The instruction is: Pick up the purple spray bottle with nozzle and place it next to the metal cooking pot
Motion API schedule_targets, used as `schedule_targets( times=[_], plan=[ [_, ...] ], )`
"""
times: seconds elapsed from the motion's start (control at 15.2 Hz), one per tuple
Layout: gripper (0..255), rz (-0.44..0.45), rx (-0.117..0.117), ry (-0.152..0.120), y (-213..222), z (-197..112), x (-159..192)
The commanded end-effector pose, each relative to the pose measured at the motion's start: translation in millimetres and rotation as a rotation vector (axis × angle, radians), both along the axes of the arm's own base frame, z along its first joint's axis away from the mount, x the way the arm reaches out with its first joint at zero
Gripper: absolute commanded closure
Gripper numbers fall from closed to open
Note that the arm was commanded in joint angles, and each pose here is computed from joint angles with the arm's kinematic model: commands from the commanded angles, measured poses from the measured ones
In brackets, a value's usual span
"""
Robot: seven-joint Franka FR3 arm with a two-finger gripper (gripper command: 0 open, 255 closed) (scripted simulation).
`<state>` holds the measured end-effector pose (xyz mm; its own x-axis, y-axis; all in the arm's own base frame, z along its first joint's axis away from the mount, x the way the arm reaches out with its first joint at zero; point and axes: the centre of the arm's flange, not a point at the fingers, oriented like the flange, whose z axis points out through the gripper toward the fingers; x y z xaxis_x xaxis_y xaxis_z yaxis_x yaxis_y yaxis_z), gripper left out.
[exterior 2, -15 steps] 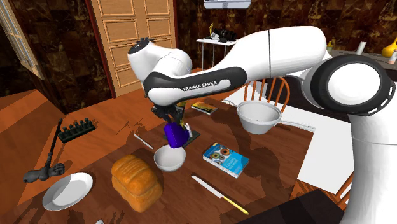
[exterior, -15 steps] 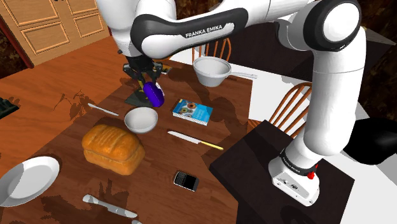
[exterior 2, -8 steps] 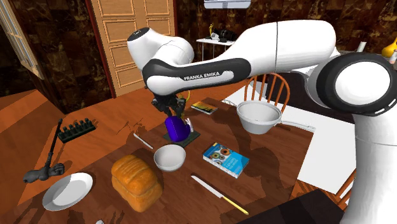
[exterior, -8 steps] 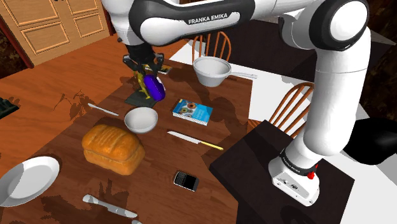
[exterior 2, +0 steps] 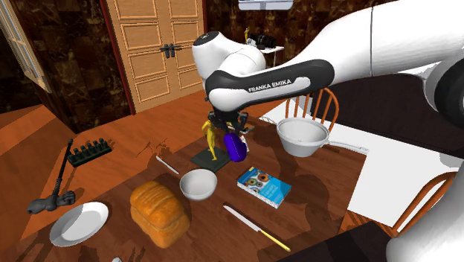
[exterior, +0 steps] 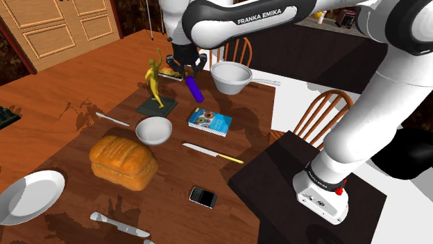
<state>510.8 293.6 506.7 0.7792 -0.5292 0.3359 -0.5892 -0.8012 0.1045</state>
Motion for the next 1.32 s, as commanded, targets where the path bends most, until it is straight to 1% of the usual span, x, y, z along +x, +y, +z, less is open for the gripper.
schedule_targets(
  times=[0.0,1.25],
  plan=[
    [255,0.0,0.001,0.0,-24.0,0.9,-6.7],
    [255,0.0,0.001,0.0,-269.2,1.7,-59.5]
  ],
)
